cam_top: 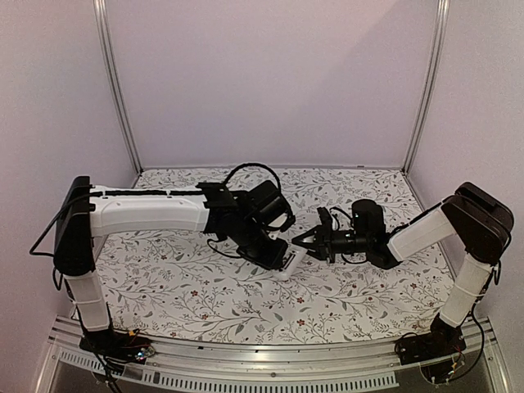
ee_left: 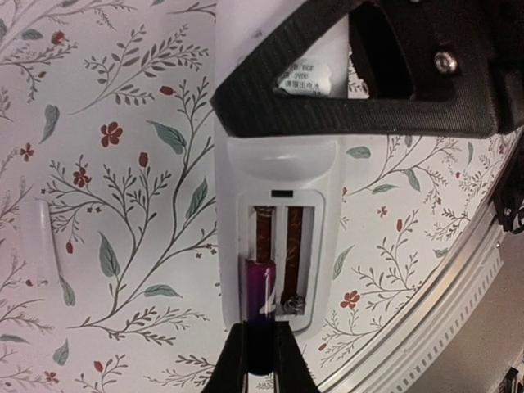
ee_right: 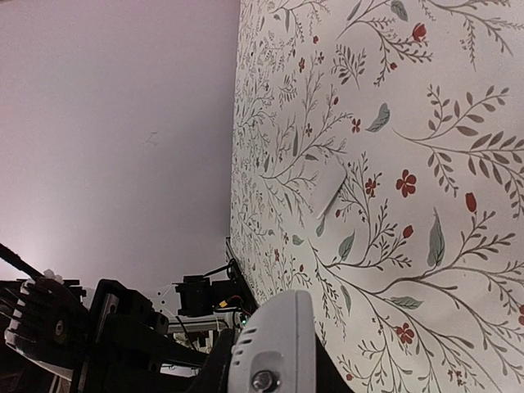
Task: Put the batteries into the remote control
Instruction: Place the battery in the battery compartment.
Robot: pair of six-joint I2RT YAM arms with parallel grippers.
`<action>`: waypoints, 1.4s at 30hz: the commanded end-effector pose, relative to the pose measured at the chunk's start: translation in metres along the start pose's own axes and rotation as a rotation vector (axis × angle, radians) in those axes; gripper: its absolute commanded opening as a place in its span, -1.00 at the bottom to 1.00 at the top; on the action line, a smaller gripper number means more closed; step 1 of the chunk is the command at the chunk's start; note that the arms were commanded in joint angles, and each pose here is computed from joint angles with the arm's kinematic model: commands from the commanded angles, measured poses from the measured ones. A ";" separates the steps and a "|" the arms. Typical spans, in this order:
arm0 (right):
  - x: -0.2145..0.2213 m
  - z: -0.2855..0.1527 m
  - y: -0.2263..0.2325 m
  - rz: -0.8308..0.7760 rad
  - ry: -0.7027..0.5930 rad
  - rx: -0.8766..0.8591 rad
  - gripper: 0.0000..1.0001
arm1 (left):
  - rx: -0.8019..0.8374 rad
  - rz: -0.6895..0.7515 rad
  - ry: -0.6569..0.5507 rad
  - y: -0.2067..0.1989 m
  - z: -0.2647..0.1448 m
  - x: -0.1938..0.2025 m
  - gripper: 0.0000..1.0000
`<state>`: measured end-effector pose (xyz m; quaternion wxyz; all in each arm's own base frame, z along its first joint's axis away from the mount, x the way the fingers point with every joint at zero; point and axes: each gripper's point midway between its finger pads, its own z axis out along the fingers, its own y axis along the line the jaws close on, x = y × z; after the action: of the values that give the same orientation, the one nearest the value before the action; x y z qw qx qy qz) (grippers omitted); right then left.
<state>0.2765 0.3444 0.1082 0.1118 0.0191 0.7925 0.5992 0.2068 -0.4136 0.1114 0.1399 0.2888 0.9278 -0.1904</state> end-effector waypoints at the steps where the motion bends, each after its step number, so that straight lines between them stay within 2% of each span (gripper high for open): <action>1: -0.005 0.003 0.026 -0.035 -0.017 -0.059 -1.00 | -0.014 0.005 -0.001 -0.005 0.005 0.000 -1.00; 14: -0.002 0.007 0.025 -0.016 -0.008 -0.079 -1.00 | -0.064 -0.001 -0.010 0.003 0.009 -0.003 -0.95; 22: -0.003 0.007 0.027 -0.009 -0.006 -0.096 -1.00 | -0.098 0.004 -0.032 0.008 0.009 -0.009 -0.75; 38: 0.001 0.013 0.028 0.017 0.005 -0.129 -1.00 | -0.113 0.011 -0.091 0.010 0.006 -0.018 -0.79; 42: 0.000 0.013 0.029 0.025 0.005 -0.134 -1.00 | -0.116 0.013 -0.088 0.011 0.009 -0.018 -0.68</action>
<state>0.2813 0.3526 0.1103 0.1057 0.0472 0.7753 0.6209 0.2252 -0.4156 0.1113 0.1844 0.2745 0.9307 -0.1565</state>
